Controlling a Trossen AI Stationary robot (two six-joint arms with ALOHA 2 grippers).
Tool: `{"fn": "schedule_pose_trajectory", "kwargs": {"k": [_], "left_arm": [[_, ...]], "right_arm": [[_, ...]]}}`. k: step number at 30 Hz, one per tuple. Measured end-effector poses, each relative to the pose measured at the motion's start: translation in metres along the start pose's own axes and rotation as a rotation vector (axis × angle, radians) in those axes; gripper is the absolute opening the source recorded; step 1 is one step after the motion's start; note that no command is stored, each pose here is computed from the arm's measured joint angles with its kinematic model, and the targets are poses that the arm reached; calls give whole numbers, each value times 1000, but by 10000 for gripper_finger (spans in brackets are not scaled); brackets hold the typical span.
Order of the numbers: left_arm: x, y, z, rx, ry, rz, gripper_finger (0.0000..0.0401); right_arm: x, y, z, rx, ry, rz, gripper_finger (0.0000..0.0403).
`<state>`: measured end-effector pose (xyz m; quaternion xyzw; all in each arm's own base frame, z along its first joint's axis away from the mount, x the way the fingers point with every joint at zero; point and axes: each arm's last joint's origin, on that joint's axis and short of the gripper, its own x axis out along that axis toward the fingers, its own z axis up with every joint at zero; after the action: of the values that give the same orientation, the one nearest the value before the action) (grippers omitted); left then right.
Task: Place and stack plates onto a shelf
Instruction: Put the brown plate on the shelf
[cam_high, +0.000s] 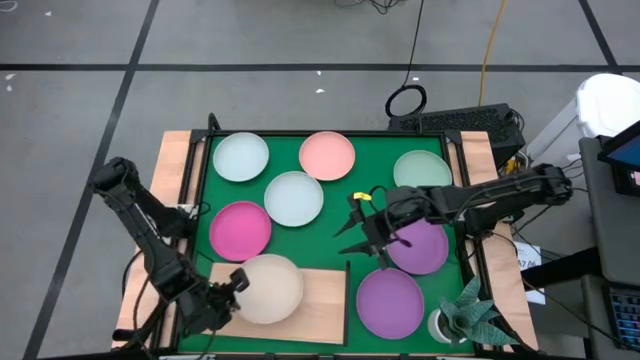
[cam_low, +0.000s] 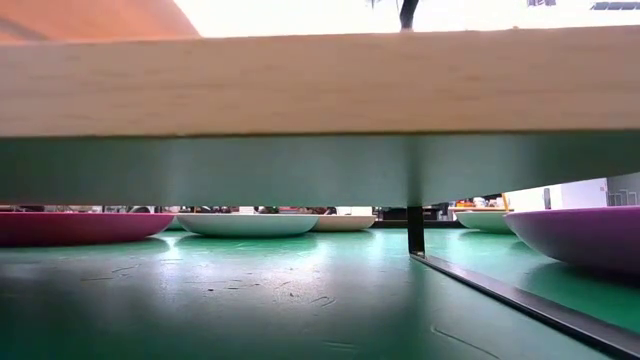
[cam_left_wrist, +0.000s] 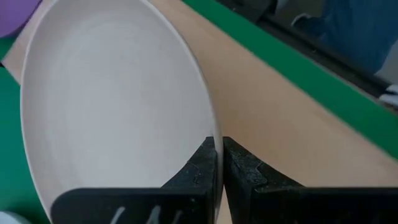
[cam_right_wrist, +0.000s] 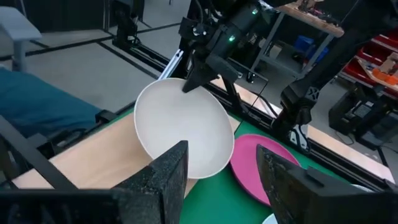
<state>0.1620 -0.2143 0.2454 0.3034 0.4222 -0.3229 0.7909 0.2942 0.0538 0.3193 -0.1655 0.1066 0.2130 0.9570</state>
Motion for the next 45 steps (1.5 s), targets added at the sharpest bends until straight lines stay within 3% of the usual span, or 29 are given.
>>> {"fn": "schedule_pose_trajectory", "kwargs": {"k": [9, 26, 38, 45], "left_arm": [[-4, -20, 1, -74, -14, -86, 17], [-4, -21, 1, -229, -7, -66, 18], [-4, -21, 1, -464, 4, -67, 122], [-2, -7, 1, -534, -28, 55, 131]], "right_arm": [[-1, 0, 0, 18, -1, -1, 169], [-1, 1, -2, 53, 26, 9, 169], [2, 5, -16, 74, 59, 19, 169], [2, 5, -15, 113, 52, 12, 169]]}}
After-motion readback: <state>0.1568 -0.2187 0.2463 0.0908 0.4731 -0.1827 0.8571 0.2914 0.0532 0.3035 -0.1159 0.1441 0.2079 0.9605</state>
